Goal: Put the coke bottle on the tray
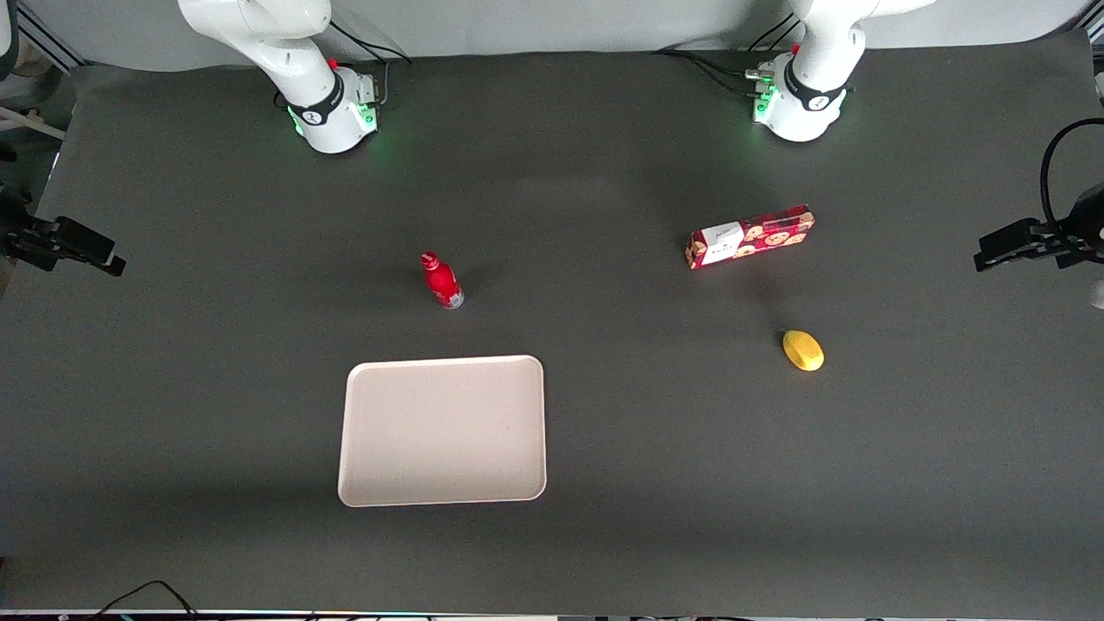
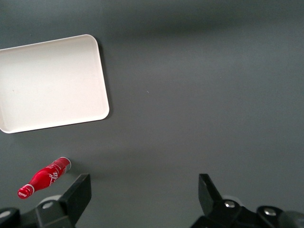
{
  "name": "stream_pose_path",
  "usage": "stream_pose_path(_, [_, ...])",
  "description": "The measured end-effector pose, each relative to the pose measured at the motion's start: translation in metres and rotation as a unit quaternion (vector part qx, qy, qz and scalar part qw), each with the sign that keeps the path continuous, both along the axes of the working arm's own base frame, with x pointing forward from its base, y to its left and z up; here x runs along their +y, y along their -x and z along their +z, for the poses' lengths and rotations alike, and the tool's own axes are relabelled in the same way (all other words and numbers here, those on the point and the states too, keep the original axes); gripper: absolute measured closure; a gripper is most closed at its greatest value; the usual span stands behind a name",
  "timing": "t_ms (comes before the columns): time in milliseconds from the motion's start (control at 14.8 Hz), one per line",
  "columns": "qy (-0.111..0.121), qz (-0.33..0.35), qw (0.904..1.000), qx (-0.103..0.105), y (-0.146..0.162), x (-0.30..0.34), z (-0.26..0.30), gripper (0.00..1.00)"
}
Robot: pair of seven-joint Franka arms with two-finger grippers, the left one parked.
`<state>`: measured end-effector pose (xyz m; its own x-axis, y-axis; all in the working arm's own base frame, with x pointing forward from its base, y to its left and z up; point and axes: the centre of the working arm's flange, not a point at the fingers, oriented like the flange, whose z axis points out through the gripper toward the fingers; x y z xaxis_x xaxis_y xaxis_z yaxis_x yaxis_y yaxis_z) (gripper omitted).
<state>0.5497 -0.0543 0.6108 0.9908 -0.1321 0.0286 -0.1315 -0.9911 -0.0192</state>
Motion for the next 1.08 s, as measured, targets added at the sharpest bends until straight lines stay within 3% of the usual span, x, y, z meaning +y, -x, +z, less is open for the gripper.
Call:
stream_pose_path(809, [-0.001,0.012,0.9999,0.002,-0.001,0.01,-0.002,0.0])
stream_pose_path(1079, [-0.003,0.077,0.9967,0.027,0.002,0.082,-0.007,0.0])
